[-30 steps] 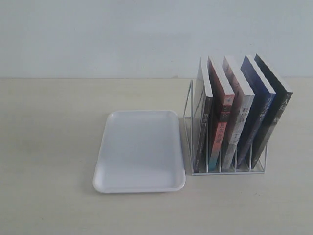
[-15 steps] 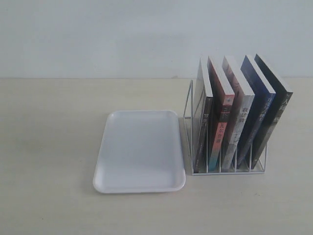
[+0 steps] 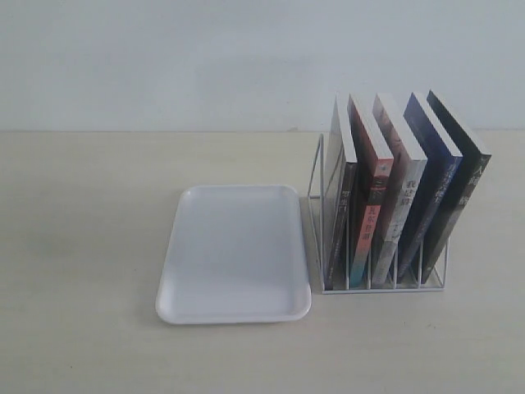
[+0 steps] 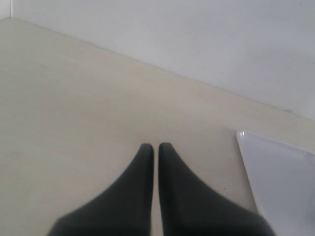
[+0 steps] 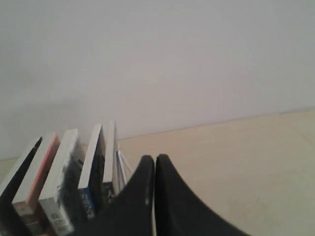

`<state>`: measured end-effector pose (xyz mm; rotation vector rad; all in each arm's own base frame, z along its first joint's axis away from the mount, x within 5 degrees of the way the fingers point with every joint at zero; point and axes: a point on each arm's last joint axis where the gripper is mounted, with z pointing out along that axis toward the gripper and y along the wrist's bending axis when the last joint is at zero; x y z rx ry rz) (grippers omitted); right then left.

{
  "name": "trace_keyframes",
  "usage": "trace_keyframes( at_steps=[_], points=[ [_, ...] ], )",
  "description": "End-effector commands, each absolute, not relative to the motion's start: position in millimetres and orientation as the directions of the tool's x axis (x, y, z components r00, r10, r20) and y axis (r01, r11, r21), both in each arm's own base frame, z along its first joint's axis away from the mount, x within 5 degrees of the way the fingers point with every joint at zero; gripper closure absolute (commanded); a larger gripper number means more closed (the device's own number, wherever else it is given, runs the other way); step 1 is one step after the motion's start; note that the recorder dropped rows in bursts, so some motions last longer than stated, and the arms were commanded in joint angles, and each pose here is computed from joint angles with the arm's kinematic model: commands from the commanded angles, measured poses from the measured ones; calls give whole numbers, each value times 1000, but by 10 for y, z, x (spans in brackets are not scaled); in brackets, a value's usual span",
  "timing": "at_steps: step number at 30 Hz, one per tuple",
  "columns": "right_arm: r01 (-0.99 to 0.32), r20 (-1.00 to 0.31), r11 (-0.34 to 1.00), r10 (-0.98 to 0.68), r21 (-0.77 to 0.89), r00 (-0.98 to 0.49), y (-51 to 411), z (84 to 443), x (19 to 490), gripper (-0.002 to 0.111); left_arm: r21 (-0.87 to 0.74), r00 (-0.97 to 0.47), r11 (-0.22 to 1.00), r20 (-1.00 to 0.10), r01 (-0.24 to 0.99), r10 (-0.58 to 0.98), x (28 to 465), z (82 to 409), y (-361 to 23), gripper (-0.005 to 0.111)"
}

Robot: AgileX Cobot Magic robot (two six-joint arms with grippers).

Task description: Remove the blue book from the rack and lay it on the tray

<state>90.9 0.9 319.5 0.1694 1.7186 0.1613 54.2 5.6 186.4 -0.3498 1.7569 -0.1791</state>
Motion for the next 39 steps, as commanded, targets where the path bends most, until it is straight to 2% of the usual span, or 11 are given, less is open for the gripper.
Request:
trace_keyframes(
  at_steps=[1,5,6,11,15,19,23,27,30,33,39],
  points=[
    [-23,-915,956,272,291,-297,85,3082,1085,108,-305,-170,943,-930,-132,-325,543,1868,56,103],
    [-166,-877,941,198,296,-437,218,3000,1344,109,-305,-170,943,-930,-132,-325,543,1868,56,103],
    [-233,-870,924,169,304,-463,274,3071,1425,109,-305,-170,943,-930,-132,-325,543,1868,56,103],
    [-309,-891,911,118,273,-438,297,3566,1813,109,-305,-170,943,-930,-132,-325,543,1868,56,103],
    [-442,-827,838,19,320,-562,474,3748,2183,109,-305,-170,943,-930,-132,-325,543,1868,56,103],
    [-396,-816,890,-49,226,-576,637,3784,2462,109,-305,-170,943,-930,-132,-325,543,1868,56,103],
    [-299,-746,954,-186,19,-640,1169,3869,2646,109,-305,-170,943,-930,-132,-325,543,1868,56,103],
    [-280,-648,960,-220,-11,-729,1360,3832,2890,107,-305,-170,943,-930,-132,-325,543,1868,56,103],
    [-269,-603,962,-246,-54,-759,1428,3764,3085,93,-305,-170,943,-930,-132,-325,543,1868,56,103],
    [-269,-585,961,-251,-59,-771,1483,3691,3194,66,-305,-170,943,-930,-132,-325,543,1868,56,103],
    [-171,-532,979,-205,-112,-821,1452,3509,3302,65,-305,-170,943,-930,-132,-325,543,1868,56,103]
  ],
)
